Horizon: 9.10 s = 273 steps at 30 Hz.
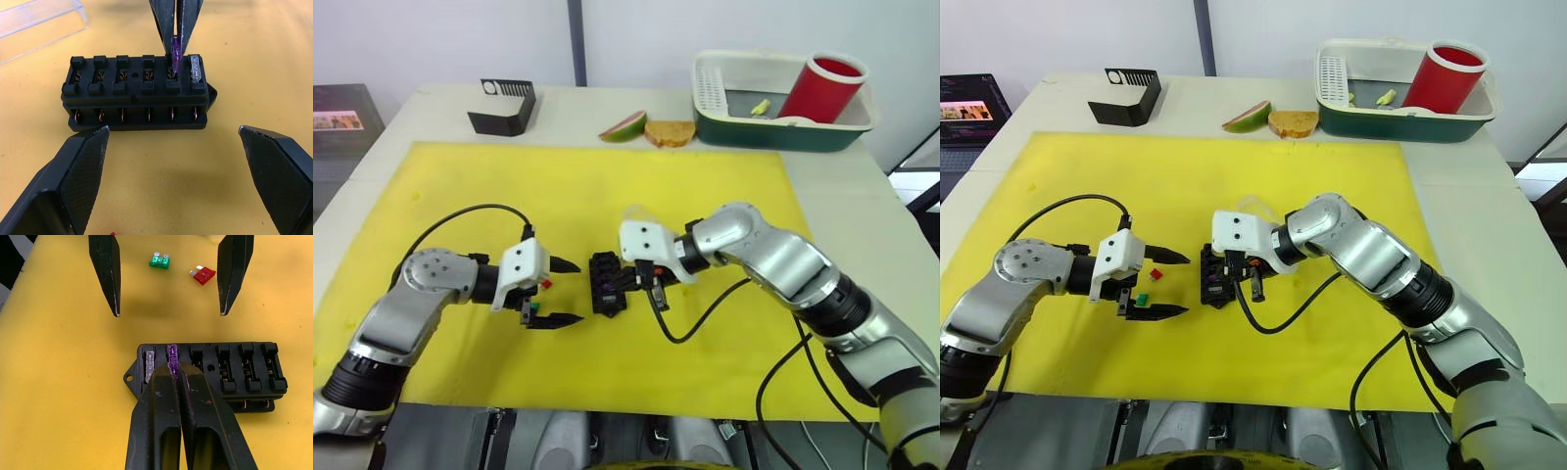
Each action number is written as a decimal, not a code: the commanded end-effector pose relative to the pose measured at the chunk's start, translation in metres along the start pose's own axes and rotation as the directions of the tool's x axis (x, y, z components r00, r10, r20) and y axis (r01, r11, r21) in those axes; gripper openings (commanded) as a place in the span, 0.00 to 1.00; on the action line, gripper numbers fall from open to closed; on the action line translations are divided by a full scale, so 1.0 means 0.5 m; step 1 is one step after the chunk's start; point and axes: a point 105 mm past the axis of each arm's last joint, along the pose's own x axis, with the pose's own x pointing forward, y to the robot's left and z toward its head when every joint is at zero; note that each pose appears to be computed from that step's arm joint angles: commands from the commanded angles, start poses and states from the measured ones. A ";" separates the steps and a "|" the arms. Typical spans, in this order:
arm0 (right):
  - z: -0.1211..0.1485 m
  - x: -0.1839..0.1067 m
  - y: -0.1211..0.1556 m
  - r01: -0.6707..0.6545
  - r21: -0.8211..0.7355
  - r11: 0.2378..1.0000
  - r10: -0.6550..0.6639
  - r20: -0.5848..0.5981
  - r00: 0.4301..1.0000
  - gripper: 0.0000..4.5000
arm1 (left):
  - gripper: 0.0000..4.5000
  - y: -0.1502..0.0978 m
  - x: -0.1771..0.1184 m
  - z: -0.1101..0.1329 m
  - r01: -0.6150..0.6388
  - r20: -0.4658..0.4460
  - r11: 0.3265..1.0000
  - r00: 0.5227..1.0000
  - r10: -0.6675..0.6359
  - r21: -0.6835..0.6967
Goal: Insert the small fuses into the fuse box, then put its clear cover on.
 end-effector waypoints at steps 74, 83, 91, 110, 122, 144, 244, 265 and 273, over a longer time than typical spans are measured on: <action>-0.007 0.010 0.002 -0.042 -0.081 0.996 0.038 -0.050 0.998 0.00 | 0.99 0.002 0.012 0.014 -0.018 0.013 0.999 1.000 0.018 0.034; 0.005 0.004 0.001 -0.047 -0.084 0.995 0.045 -0.027 0.999 0.00 | 0.99 0.003 0.014 0.012 -0.016 0.009 0.999 1.000 0.016 0.034; 0.021 -0.002 0.000 -0.047 -0.079 0.996 0.047 -0.005 0.999 0.00 | 0.99 0.003 0.016 0.012 -0.016 0.009 0.999 1.000 0.016 0.037; 0.002 0.008 0.004 -0.057 -0.058 0.997 0.054 -0.046 0.997 0.00 | 0.99 0.005 0.021 0.014 -0.024 0.017 0.999 1.000 0.023 0.037; 0.005 0.000 0.006 -0.063 -0.045 0.997 0.061 -0.050 0.997 0.00 | 0.99 0.006 0.021 0.013 -0.027 0.019 0.999 0.999 0.026 0.037; -0.001 0.009 -0.005 -0.015 -0.040 0.999 0.012 -0.078 0.997 0.00 | 0.99 0.001 0.027 0.013 -0.022 0.022 0.999 1.000 0.021 0.037; 0.063 -0.169 0.000 0.155 -0.100 0.983 -0.126 0.251 0.960 0.31 | 1.00 0.069 -0.289 -0.083 -0.116 0.121 0.542 0.916 0.383 -0.832; 0.058 -0.163 0.008 0.165 -0.077 0.983 -0.146 0.215 0.966 0.32 | 0.73 0.058 -0.198 -0.148 -0.008 0.070 0.366 0.977 0.200 -0.931; 0.057 -0.163 0.006 0.173 -0.073 0.982 -0.154 0.206 0.966 0.32 | 0.73 0.060 -0.181 -0.142 0.013 0.085 0.378 0.981 0.174 -0.926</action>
